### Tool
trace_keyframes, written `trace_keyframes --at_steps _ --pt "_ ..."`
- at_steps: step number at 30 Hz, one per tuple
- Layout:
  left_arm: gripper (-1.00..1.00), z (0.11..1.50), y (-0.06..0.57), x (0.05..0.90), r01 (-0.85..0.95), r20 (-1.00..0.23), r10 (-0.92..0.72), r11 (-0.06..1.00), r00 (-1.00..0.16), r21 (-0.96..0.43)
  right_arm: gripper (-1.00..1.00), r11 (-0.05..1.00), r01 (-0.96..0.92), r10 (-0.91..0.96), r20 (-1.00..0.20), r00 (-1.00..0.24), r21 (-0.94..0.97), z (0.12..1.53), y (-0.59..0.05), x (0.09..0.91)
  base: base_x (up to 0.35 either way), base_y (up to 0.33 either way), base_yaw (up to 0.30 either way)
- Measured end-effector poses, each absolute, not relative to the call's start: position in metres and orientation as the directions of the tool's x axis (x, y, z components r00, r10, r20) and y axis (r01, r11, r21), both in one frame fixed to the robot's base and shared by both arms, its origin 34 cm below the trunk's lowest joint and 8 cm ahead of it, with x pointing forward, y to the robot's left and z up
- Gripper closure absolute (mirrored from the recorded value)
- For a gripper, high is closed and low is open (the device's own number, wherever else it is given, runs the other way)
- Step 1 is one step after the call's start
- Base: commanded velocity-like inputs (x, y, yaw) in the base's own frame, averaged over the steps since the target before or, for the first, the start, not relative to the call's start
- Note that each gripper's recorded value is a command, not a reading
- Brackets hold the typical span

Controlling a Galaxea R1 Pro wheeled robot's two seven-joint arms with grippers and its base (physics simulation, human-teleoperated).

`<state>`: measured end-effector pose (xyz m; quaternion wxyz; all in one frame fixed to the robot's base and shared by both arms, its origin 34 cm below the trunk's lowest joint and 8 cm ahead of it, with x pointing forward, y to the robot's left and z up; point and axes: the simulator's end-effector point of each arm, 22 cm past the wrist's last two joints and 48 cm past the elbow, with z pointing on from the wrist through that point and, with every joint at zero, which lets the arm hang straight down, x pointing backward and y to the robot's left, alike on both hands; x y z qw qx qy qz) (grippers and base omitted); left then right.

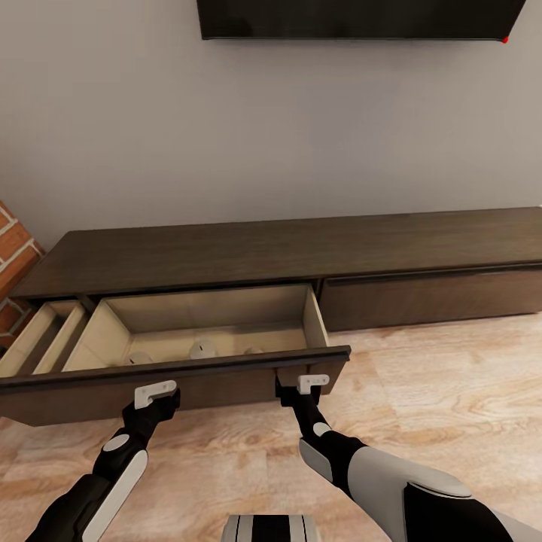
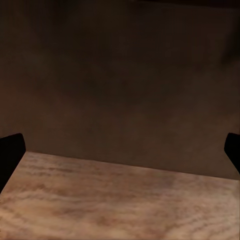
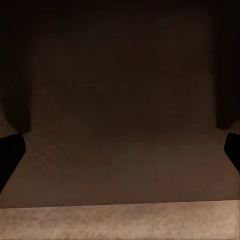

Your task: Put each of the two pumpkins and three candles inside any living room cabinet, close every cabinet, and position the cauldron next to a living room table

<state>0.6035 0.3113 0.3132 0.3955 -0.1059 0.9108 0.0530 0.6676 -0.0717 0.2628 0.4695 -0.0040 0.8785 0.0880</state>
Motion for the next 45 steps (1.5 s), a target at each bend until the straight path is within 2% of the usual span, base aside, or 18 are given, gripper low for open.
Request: trace_keyframes --at_steps 20,28,45 --pt "-1.00 0.276 0.313 0.590 -0.241 -0.688 -0.151 0.970 -0.710 0.035 -1.00 0.984 -0.077 0.077 -0.781 -0.619 0.159 0.218 -0.072 0.649 0.000 0.000 0.000" --pt "-1.00 0.291 0.320 0.602 -0.276 -0.749 -0.172 0.961 -0.640 0.015 -1.00 0.984 -0.078 0.077 -0.781 -0.620 0.159 0.218 -0.071 0.648 0.000 0.000 0.000" --pt "-1.00 0.310 0.314 0.614 -0.272 -0.783 -0.180 0.962 -0.595 -0.014 -1.00 0.984 -0.074 0.081 -0.780 -0.620 0.161 0.218 -0.072 0.649 0.000 0.000 0.000"
